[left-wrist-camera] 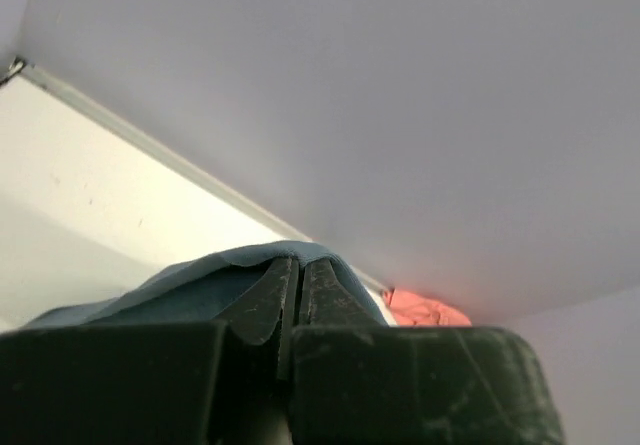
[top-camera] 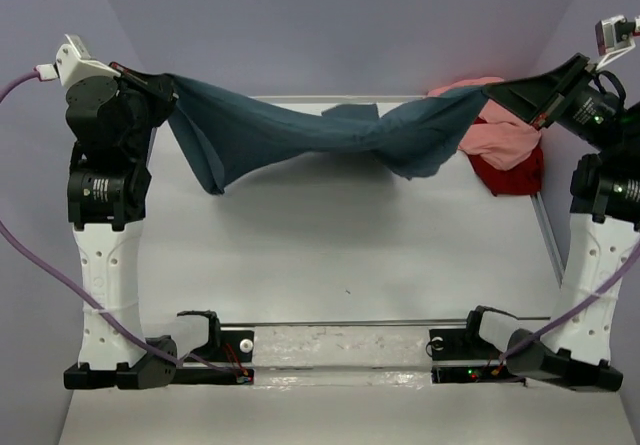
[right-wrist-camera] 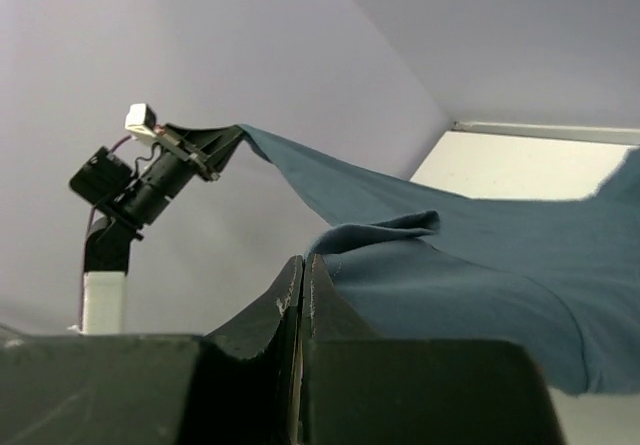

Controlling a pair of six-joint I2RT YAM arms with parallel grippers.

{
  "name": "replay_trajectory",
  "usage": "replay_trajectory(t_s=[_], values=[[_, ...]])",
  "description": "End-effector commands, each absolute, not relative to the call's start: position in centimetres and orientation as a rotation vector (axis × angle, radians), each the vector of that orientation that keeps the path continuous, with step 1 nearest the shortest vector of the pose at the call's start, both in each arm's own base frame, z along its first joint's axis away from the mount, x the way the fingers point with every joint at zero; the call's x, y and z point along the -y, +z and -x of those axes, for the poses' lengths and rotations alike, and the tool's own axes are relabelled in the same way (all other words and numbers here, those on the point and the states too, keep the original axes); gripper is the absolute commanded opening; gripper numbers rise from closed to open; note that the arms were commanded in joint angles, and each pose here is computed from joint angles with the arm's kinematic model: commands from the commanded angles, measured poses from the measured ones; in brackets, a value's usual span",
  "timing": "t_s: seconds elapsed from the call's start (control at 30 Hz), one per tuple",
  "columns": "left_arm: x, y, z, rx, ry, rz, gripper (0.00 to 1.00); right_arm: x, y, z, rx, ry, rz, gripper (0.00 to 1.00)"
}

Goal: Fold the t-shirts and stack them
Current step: Flatten out the tshirt

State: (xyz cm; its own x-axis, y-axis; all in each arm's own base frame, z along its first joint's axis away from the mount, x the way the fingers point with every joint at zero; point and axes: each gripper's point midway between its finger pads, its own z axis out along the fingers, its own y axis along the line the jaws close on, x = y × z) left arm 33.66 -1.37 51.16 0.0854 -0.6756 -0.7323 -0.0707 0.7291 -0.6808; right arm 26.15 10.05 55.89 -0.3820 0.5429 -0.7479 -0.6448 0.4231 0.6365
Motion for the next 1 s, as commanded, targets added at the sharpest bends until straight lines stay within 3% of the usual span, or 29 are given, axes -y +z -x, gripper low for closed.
replay_trajectory(t_s=[0.0,0.17,0.43,0.7,0.97], values=[[1.7,53.1,-28.6,-1.441,-0.522,0.622,0.00,-12.7,58.4,-18.5,-1.472,1.244,0.213,0.00],[0.5,55.9,-22.2,-1.398,-0.463,0.621,0.00,-14.7,60.9,-11.4,-1.438,1.121,0.340,0.00],[-2.8,57.0,-17.3,-1.244,-0.352,0.716,0.00,-12.7,61.3,-12.1,-1.363,0.853,0.238,0.00],[-3.3,50.8,-19.9,-1.389,-0.268,0.788,0.00,-2.6,54.8,-16.5,-1.509,0.359,-0.295,0.00],[-1.9,45.2,-23.9,-1.549,-0.281,0.762,0.00,3.0,48.0,-16.7,-1.655,0.069,-0.530,0.00]])
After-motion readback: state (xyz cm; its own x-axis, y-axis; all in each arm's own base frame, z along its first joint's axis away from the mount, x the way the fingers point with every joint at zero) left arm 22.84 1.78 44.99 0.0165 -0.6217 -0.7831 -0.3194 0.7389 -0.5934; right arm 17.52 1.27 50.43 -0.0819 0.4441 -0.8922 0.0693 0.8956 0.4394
